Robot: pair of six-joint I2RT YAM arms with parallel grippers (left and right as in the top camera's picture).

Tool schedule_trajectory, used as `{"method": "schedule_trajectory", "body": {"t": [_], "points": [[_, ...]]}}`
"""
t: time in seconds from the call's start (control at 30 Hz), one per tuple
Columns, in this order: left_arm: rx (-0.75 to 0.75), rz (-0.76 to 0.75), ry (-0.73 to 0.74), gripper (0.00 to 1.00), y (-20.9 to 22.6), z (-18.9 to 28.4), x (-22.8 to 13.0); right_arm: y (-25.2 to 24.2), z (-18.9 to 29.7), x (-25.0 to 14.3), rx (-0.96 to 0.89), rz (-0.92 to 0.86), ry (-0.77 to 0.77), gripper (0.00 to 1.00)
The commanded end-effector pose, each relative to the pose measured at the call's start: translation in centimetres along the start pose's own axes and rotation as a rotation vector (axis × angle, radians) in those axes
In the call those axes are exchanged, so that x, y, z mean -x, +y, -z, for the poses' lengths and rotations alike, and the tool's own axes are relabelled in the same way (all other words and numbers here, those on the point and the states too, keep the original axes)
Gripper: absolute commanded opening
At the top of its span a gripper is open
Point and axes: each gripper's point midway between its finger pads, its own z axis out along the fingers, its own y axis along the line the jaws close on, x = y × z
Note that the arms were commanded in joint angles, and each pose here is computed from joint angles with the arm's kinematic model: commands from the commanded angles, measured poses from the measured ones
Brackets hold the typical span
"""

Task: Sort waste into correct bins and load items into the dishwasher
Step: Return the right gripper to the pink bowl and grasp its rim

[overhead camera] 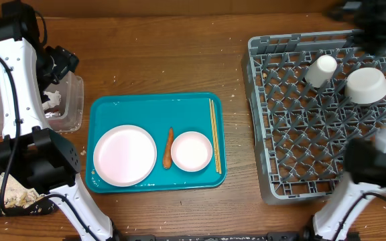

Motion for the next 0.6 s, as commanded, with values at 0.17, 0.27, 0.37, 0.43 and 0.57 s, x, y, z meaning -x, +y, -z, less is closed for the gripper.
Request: {"method": "schedule_trajectory", "body": {"t": [0.17,0.27,0.37,0.43,0.57], "points": [[0.005,-0.020,-0.021,1.00,0.3,0.5,0.2,9.8,-11.1,-15.7,-0.254,0.360,0.319,0.88],[0.005,-0.020,-0.021,1.00,0.3,0.5,0.2,10.1,-14.1,-21.4,-0.350,0.379,0.405,0.87],[0.005,-0.020,-0.021,1.00,0.3,0.5,0.2,10.4,-17.0,-27.0,-0.377,0.410,0.483,0.86],[0.005,-0.020,-0.021,1.00,0.3,0.5,0.2,10.6,-18.2,-28.7,-0.372,0.442,0.499,0.85],[0.005,-0.020,-0.021,1.00,0.3,0.5,0.2,10.7,-20.4,-32.1,-0.354,0.507,0.523,0.75]]}}
